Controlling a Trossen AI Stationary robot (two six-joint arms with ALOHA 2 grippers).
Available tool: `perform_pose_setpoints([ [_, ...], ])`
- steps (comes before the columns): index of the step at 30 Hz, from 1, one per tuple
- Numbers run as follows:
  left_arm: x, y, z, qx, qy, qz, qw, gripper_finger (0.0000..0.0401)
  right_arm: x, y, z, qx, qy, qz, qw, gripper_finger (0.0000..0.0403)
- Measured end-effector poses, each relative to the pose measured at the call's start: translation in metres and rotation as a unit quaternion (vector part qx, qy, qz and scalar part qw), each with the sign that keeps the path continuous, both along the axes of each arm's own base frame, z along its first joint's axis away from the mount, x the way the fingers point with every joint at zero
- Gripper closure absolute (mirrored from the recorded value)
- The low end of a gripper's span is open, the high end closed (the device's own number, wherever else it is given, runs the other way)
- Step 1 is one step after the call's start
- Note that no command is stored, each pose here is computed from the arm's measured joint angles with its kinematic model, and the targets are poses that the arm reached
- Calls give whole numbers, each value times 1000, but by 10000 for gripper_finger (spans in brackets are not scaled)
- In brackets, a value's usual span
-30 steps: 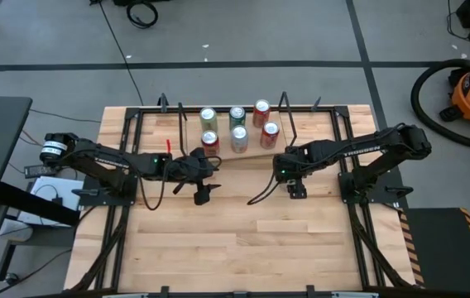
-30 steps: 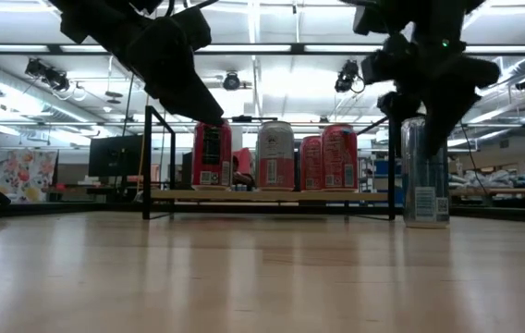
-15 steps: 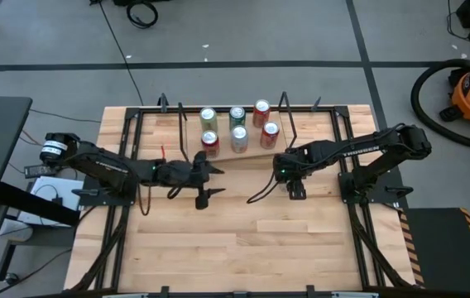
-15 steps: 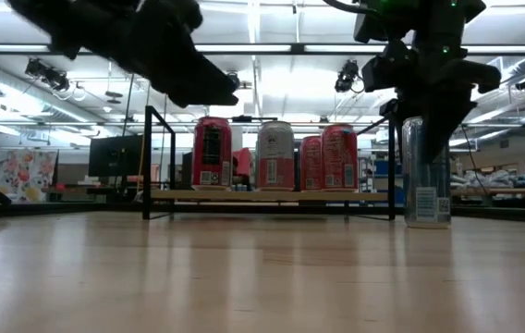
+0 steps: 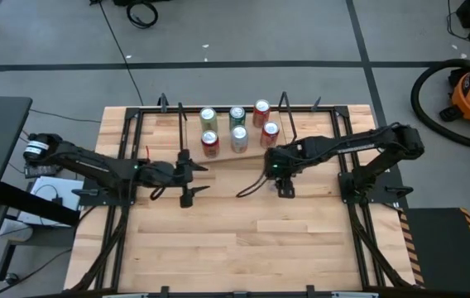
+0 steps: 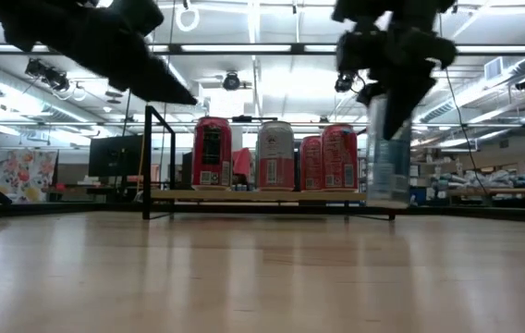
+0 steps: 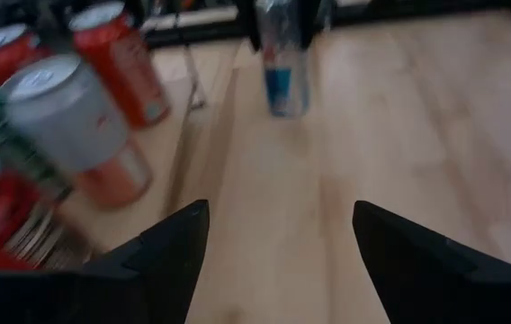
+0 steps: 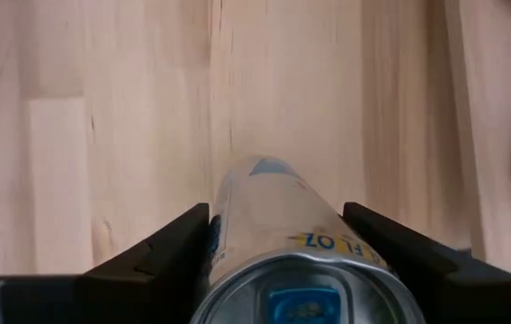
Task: Place canned beverage on shelf
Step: Put the blue soda can on the shelf
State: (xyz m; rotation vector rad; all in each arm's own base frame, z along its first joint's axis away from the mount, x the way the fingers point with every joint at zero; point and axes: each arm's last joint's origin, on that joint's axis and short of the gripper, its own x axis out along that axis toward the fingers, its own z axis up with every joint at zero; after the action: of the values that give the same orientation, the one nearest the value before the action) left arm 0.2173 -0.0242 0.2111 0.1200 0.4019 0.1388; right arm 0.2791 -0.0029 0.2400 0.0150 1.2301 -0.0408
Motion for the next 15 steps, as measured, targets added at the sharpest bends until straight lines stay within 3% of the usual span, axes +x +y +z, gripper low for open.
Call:
perform_pose_setpoints([
  [3, -9, 3, 0, 9, 23, 29, 999, 115, 24, -1, 3, -8, 5, 22, 1000, 152],
  [9, -14, 4, -2, -24, 39, 58, 997, 115, 73, -2, 15, -27, 17, 79, 996, 152],
  [15, -16, 4, -6, -65, 50, 79, 993, 115, 102, -3, 28, -44, 34, 119, 991, 152],
])
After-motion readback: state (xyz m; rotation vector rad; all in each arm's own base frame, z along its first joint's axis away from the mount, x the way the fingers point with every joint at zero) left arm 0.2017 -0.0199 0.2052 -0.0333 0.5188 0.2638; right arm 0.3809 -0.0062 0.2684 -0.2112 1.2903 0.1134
